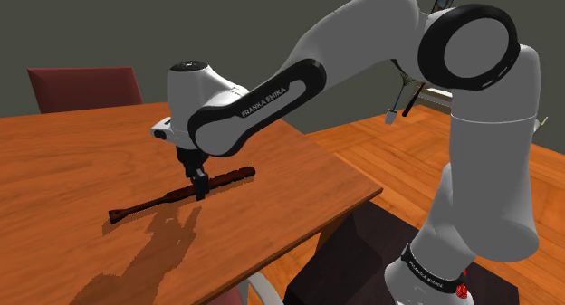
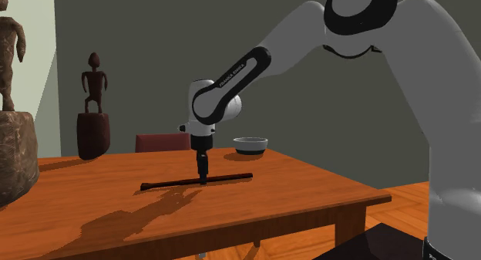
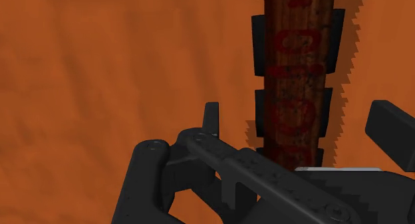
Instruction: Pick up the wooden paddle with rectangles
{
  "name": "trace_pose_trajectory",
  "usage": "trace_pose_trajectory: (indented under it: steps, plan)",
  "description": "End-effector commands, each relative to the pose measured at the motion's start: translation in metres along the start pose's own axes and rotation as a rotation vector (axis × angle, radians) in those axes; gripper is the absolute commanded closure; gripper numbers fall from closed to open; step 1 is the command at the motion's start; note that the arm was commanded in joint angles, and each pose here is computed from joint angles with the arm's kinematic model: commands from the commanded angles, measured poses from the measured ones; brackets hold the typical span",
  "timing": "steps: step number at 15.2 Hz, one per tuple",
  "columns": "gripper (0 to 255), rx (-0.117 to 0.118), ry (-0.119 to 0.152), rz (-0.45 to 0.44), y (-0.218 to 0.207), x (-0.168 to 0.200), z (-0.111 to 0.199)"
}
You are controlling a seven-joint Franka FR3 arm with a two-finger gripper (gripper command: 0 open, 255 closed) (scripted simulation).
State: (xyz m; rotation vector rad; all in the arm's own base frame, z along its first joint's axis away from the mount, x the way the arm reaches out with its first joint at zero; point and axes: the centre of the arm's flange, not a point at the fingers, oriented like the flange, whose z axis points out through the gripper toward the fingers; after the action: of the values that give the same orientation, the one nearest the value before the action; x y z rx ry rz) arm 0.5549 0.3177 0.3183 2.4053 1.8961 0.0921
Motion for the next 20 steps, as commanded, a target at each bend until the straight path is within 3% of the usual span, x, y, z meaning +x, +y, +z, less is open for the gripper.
trace_pose_trajectory:
  steps: [1,2,3,12,20]
  plan:
    - [0,0.0,0.0,0.0,-0.001,0.0,0.005]
    - [0,0.0,0.0,0.0,-0.001,0.0,0.005]
    - [255,0.0,0.0,0.0,-0.001,0.0,0.005]
    - [255,0.0,0.0,0.0,-0.001,0.0,0.005]
    - [255,0.0,0.0,0.0,0.003,0.0,-0.037]
